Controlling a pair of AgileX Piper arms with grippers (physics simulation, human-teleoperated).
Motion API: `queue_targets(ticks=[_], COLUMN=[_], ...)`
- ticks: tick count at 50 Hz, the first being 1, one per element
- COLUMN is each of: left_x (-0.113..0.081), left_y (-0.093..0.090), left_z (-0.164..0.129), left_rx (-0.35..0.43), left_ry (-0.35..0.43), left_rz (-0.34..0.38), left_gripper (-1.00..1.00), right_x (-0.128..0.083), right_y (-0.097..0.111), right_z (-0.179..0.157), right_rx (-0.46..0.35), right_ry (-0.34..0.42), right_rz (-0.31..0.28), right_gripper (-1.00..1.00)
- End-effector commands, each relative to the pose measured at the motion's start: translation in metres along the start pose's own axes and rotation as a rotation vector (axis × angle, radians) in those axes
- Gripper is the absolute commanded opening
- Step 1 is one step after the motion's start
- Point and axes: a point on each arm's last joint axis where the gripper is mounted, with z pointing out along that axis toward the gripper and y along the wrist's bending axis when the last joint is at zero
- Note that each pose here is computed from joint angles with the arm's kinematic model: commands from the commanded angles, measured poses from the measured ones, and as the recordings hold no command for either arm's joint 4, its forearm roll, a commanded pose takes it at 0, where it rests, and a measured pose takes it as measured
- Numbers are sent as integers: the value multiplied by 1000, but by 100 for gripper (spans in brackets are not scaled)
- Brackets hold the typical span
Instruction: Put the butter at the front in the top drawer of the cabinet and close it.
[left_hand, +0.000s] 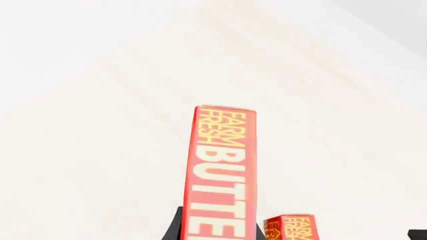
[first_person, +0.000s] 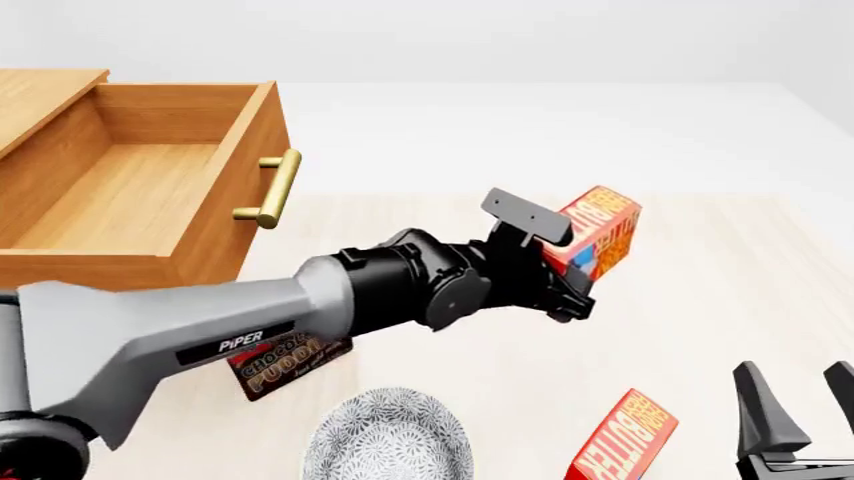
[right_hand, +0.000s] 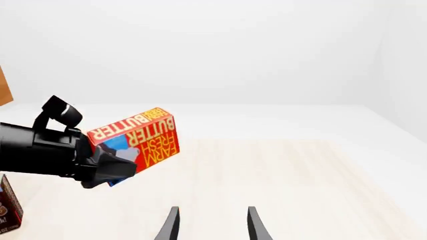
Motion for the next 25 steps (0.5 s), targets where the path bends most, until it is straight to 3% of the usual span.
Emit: queue_targets(ticks=[1,9,10,12,25], left_x=[-30,-42,-45,-47,-57], left_y=[5,14,26,22,44], left_z=[-57,-89,-91,-99,-135], left_rx=[-11,-36,-65,-56,-116], left_ry=[-57,-63,-53,-60,-66], left_rz=[31,37,24,23,-8], left_gripper=[-100,-100,-100,-100,-100], right_x=[1,1,1,1,1], right_y=[0,0,0,0,0], right_z=[0,0,0,0,0], right_rx=[-1,-1,-1,-1,-1], right_ry=[1,1,1,1,1], right_rz=[1,1,0,1,1], right_gripper=[100,100,100,100,100])
